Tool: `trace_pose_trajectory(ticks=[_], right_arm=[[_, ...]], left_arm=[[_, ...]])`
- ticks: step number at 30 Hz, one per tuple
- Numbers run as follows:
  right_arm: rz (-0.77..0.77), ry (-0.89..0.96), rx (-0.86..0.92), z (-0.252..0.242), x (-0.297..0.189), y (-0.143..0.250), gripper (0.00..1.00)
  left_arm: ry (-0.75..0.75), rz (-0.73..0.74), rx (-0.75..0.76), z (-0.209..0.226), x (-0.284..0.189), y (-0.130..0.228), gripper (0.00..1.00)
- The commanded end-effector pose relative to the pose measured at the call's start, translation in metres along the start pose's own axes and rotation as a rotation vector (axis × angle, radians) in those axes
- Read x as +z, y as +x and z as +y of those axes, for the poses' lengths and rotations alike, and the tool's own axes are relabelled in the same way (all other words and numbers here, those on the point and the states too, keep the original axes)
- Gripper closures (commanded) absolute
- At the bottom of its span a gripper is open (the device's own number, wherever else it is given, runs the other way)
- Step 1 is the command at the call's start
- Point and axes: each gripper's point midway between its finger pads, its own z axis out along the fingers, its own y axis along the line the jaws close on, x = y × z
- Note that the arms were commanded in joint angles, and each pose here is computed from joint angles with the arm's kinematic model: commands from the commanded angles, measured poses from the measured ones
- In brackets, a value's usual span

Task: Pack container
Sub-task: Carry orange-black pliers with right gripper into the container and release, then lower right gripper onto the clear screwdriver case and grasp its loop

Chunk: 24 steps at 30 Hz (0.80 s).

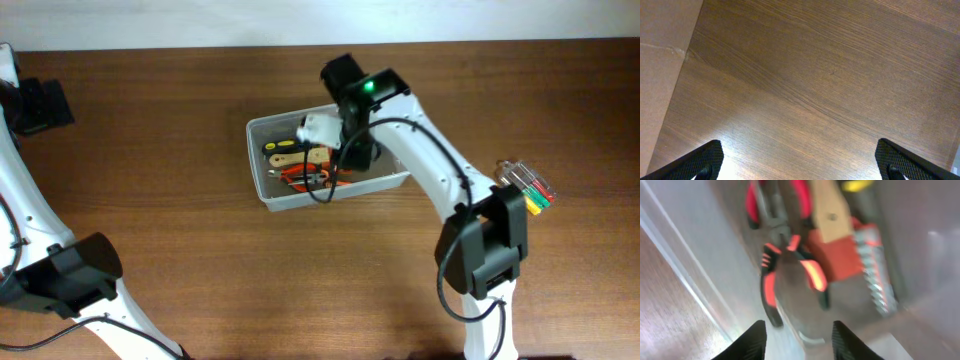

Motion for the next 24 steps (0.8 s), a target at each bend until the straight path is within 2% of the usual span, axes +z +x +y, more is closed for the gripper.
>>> trace_pose_trajectory(ticks=[1, 3, 5, 7, 8, 12, 16, 19, 21, 23, 24], right_arm=[[-0.101, 0.152, 0.261, -0.041, -0.077, 0.017, 0.58], [-0.109, 0.177, 0.396, -0.057, -0.096, 0.043, 0.57], [-0.102, 0.199, 0.562, -0.077, -0.110, 0.084, 0.53], [-0.084, 0.210, 0.697, -0.092, -0.116, 0.125, 0.28], [-0.069, 0.211, 0.778, -0.100, -0.115, 0.151, 0.01], [-0.075, 0.150, 0.965, -0.112, -0.105, 0.216, 0.02], [-0.171, 0.048, 1.100, -0.114, -0.097, 0.255, 0.01], [-0.156, 0.061, 1.189, -0.116, -0.091, 0.297, 0.01], [-0.141, 0.065, 1.195, -0.114, -0.087, 0.314, 0.01], [-0.127, 0.056, 1.165, -0.110, -0.080, 0.326, 0.10], [-0.113, 0.057, 1.156, -0.108, -0.075, 0.332, 0.10]], left_arm=[[0.006, 0.006, -0.013, 0.000, 0.004, -0.001, 0.01], [0.006, 0.006, -0.013, 0.000, 0.004, -0.001, 0.01], [0.006, 0.006, -0.013, 0.000, 0.004, -0.001, 0.01], [0.006, 0.006, -0.013, 0.000, 0.004, -0.001, 0.01], [0.006, 0.006, -0.013, 0.000, 0.004, -0.001, 0.01], [0.006, 0.006, -0.013, 0.000, 0.004, -0.001, 0.01], [0.006, 0.006, -0.013, 0.000, 0.004, -0.001, 0.01], [0.006, 0.006, -0.013, 0.000, 0.004, -0.001, 0.01], [0.006, 0.006, -0.013, 0.000, 0.004, -0.001, 0.01], [0.006, 0.006, -0.013, 0.000, 0.004, -0.001, 0.01], [0.006, 0.006, -0.013, 0.000, 0.004, -0.001, 0.01]])
